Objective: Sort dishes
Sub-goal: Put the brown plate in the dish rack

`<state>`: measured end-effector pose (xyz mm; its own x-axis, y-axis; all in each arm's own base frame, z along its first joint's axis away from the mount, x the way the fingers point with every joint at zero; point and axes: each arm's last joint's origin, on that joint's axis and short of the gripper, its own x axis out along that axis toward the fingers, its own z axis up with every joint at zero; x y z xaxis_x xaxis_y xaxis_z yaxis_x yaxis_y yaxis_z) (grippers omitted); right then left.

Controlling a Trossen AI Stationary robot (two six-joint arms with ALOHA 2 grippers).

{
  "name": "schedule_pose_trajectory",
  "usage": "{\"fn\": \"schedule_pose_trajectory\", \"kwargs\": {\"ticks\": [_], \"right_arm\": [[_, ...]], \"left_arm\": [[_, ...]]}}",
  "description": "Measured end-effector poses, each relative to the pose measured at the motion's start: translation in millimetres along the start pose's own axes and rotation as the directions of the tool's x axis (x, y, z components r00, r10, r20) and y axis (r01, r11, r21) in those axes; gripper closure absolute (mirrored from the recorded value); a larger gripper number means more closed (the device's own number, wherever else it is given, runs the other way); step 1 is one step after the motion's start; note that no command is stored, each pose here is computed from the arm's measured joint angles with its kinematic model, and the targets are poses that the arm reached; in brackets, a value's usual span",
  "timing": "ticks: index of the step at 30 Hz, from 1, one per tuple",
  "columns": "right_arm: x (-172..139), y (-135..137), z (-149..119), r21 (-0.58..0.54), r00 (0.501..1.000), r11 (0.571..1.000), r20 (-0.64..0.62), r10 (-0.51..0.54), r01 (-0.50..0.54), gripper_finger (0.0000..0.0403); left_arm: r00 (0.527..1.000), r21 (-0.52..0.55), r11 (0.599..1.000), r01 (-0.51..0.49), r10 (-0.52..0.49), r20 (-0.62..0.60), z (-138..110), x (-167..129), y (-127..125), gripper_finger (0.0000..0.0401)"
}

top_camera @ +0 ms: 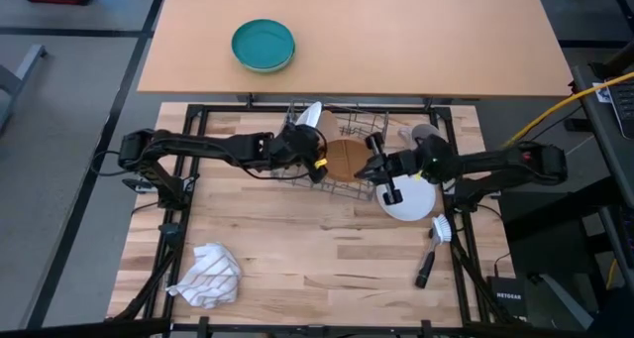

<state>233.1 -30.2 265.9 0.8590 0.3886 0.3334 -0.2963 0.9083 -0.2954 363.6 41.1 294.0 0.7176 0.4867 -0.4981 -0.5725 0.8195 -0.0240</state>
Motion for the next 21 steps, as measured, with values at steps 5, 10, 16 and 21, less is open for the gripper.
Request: {"fn": "schedule_pose_trajectory", "kwargs": {"ticks": [5,10,16,21], "right_arm": [[-12,5,9,-0.028,0.984,0.999,-0.172,-0.042,0.037,0.0388],[-31,11,15,-0.05,0.898,0.976,-0.383,-0.216,0.213,0.0388],[-46,23,10,-0.169,0.673,0.891,-0.601,-0.431,0.42,0.0388],[-48,31,7,-0.27,0.552,0.834,-0.645,-0.528,0.482,0.0388]], "left_arm": [[0.999,0.038,0.998,-0.044,0.044,-0.002,1,-10,2,0.0369],[0.992,0.038,0.992,-0.123,0.123,0.02,7,-24,11,0.0365],[0.988,0.043,0.988,-0.147,0.144,0.058,14,-36,16,0.037],[0.983,0.064,0.982,-0.176,0.172,0.072,16,-38,17,0.0364]]}}
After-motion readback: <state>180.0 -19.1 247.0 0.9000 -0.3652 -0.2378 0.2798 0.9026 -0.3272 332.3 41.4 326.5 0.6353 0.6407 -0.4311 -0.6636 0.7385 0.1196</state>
